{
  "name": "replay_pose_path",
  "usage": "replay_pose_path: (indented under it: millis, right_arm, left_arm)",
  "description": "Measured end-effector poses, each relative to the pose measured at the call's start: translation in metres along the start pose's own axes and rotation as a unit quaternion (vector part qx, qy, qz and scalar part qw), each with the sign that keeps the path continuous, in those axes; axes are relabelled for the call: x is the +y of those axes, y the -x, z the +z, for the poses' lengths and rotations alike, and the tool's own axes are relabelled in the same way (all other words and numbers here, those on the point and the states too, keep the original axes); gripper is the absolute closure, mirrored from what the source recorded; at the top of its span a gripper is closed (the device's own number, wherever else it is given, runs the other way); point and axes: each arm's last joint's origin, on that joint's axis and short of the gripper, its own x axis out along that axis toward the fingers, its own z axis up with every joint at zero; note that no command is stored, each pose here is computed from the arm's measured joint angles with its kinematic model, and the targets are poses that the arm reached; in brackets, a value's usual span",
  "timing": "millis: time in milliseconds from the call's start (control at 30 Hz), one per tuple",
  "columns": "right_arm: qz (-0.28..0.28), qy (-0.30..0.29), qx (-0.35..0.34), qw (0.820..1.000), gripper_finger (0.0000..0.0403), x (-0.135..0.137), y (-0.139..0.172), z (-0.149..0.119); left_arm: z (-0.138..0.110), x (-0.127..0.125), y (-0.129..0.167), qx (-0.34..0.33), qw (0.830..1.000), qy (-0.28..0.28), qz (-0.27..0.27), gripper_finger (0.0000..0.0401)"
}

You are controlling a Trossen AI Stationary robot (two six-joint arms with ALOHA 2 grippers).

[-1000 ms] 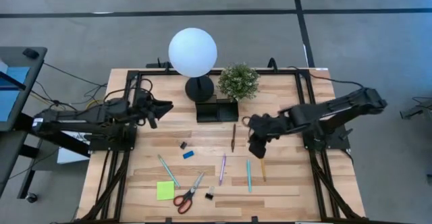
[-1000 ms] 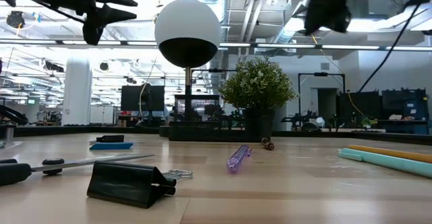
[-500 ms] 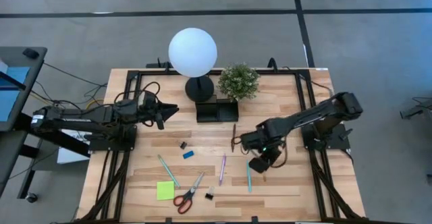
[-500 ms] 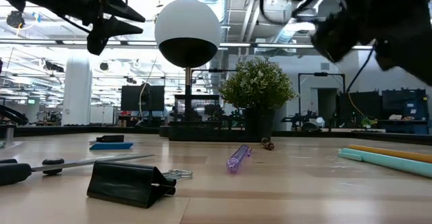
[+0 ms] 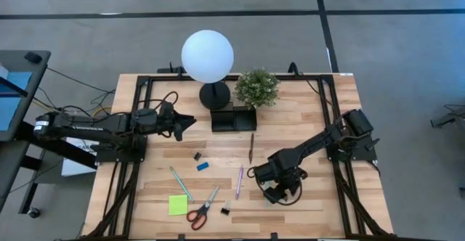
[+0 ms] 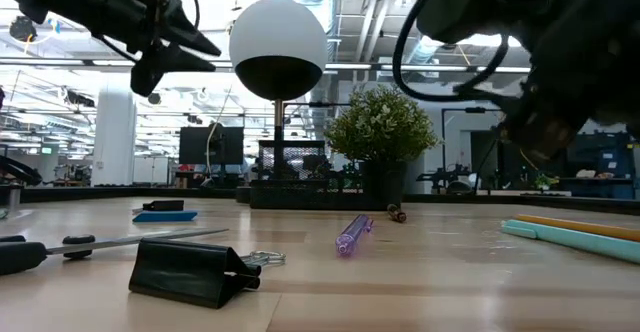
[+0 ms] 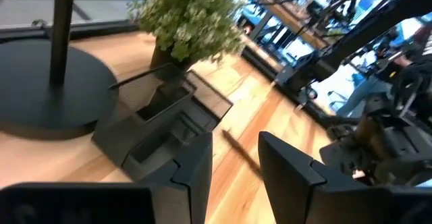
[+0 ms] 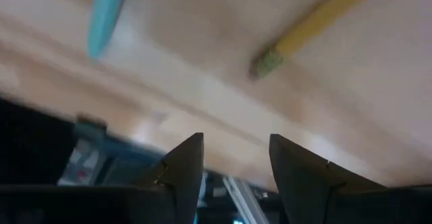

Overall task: Pick and place office supplies into organizer
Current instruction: Put the yellow pencil into the black desk organizer

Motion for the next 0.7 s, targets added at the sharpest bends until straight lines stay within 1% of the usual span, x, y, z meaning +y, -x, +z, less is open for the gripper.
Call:
replay_pose_path:
  millis: [67,200,300,467,600,700]
  right_arm:
    - [0.007,0.002,-0.006,1.000,0.0243,0.0038,-0.0053,0.0032]
    - [-0.006,-0.018,-0.025,1.000,0.0242,0.0045,-0.0113,0.0021]
    - [-0.011,-0.021,-0.028,0.999,0.0240,0.0036,-0.0119,0.0014]
    - [-0.021,-0.023,-0.073,0.997,0.0240,0.0030,-0.0114,0.0043]
    - [-0.022,-0.056,-0.096,0.994,0.0244,0.0021,-0.0093,0.0076]
    - [-0.021,-0.064,-0.098,0.993,0.0246,0.0022,-0.0092,0.0079]
  left_arm:
    - [-0.0013,0.0003,-0.0019,0.004,1.000,-0.002,0.003,0.0287]
    - [-0.0016,0.0003,-0.0028,0.005,1.000,-0.003,0.005,0.0287]
    - [-0.0017,0.0003,-0.0028,0.005,1.000,-0.002,0.005,0.0287]
    - [-0.0018,0.0005,-0.0028,0.006,1.000,-0.003,0.005,0.0287]
    - [-0.0018,0.0005,-0.0028,0.006,1.000,-0.003,0.005,0.0287]
    - [-0.0018,0.0005,-0.0028,0.006,1.000,-0.010,0.006,0.0287]
